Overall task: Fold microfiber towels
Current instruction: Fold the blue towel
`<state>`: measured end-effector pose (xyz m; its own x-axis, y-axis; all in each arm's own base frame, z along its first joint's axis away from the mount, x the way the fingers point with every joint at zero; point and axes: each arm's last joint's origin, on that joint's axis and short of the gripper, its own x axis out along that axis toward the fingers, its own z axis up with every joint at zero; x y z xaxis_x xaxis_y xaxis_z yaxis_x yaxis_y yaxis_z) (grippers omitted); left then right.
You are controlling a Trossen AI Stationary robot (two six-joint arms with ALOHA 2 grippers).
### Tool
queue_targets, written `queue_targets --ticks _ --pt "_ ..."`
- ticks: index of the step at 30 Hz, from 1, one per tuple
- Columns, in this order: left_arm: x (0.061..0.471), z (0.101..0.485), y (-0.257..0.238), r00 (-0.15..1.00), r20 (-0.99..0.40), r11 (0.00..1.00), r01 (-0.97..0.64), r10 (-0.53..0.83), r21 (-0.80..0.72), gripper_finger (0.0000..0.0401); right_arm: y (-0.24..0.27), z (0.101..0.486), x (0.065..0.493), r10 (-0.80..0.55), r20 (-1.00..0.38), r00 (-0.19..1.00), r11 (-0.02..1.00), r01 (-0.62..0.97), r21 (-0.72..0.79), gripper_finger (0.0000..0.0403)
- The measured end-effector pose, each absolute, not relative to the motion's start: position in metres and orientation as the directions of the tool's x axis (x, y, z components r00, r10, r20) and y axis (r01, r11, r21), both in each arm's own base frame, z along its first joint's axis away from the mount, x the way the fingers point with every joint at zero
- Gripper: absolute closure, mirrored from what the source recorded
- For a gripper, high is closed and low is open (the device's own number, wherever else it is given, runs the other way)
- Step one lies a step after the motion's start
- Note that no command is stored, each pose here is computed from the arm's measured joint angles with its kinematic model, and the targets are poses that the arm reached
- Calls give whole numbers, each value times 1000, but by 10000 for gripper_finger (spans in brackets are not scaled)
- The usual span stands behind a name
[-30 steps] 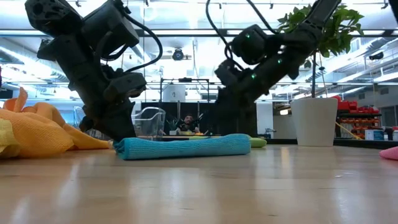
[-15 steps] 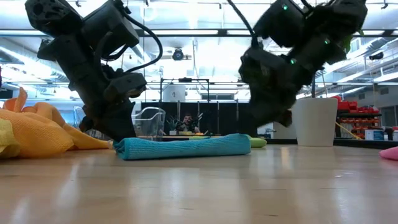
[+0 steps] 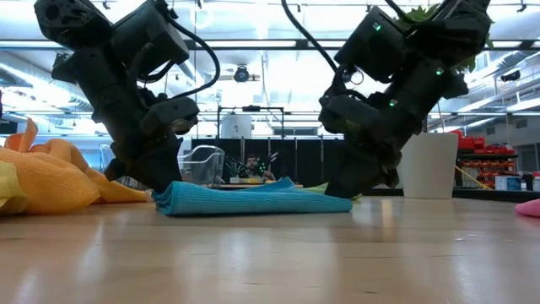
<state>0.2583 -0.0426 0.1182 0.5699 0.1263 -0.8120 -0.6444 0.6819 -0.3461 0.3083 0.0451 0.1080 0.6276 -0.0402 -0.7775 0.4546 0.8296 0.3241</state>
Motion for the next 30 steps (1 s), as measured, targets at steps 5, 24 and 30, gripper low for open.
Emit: queue_targets --ticks 5,24,30 --pt "261 120 -43 594 -796 678 -632 114 -375 397 47 120 303 -10 -774 633 842 422 335 400" --pt "293 121 -111 715 -697 764 -421 -53 -489 398 49 114 308 -21 -753 657 820 443 363 402" --pt "295 107 -116 685 -727 762 -445 -49 -471 398 57 111 308 16 -758 652 821 424 382 402"
